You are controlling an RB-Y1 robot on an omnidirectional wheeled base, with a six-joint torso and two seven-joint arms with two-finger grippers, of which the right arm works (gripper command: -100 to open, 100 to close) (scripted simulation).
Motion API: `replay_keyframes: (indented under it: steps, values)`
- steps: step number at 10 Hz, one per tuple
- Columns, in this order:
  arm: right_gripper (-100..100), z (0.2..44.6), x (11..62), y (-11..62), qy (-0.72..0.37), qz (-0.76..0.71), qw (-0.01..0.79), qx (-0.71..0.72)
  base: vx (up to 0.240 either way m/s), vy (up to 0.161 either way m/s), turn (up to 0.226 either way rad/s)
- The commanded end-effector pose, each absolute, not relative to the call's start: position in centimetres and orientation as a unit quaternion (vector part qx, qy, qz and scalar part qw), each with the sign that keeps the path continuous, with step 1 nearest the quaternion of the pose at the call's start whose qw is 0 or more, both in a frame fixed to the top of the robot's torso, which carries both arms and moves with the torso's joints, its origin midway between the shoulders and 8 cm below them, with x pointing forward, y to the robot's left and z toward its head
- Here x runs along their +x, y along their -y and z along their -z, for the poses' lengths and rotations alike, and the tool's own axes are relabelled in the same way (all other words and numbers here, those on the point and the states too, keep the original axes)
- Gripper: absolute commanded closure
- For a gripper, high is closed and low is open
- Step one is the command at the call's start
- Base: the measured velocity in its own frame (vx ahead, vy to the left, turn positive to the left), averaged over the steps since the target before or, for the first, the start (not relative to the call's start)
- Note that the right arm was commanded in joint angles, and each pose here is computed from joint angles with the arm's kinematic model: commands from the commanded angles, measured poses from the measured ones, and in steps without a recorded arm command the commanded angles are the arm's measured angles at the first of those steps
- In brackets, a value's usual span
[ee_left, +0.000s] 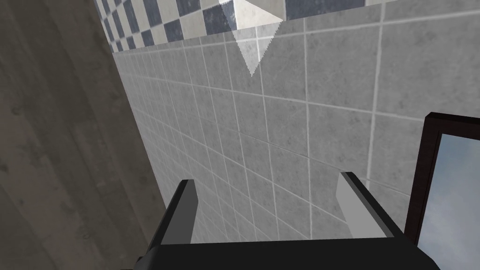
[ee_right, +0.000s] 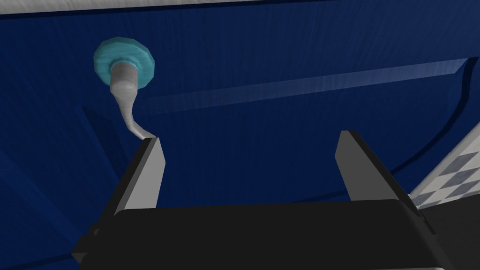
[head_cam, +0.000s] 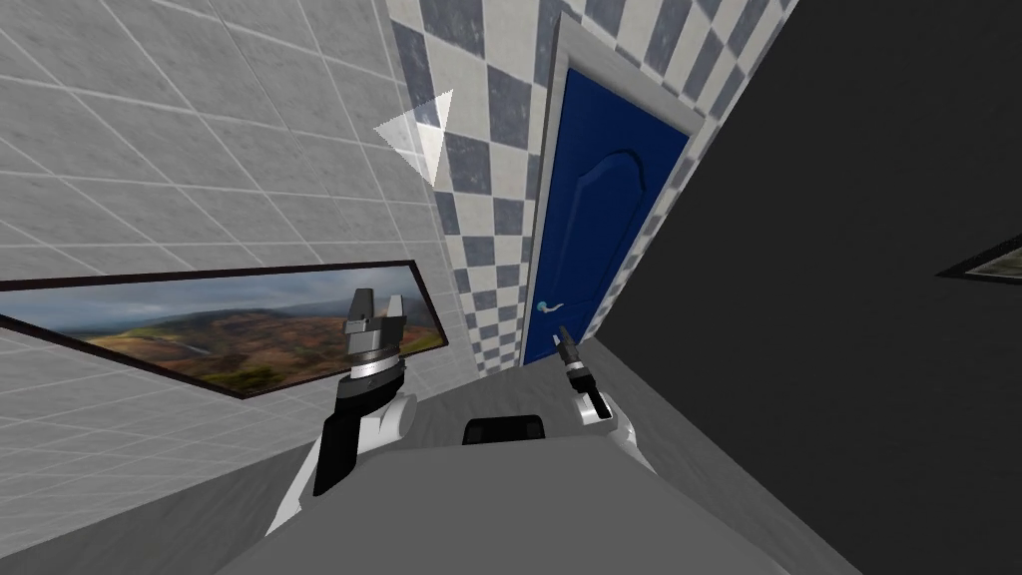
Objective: Pull the door open
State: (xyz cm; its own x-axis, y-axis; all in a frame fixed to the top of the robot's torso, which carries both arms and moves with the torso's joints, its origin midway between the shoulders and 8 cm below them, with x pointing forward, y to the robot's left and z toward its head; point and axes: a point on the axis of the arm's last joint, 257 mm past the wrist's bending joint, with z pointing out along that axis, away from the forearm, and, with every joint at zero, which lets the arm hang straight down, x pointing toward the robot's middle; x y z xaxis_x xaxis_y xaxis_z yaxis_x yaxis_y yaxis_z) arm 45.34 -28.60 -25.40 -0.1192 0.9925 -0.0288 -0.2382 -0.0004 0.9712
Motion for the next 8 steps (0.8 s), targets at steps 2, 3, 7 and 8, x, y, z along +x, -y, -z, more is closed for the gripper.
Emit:
replay_keyframes:
  steps: [2,3,7,8]
  values:
    - [-100,27.5,45.6,29.7,-0.485,-0.569,0.522,0.411,0.045,-0.068,0.112]
    - [-100,28.1,45.7,30.1,-0.49,-0.565,0.52,0.412,0.054,-0.082,0.139]
    - [-100,30.6,45.7,31.6,-0.509,-0.546,0.513,0.424,0.037,-0.084,0.114]
    - [-100,31.2,45.7,32.0,-0.514,-0.541,0.511,0.427,0.044,-0.101,0.105]
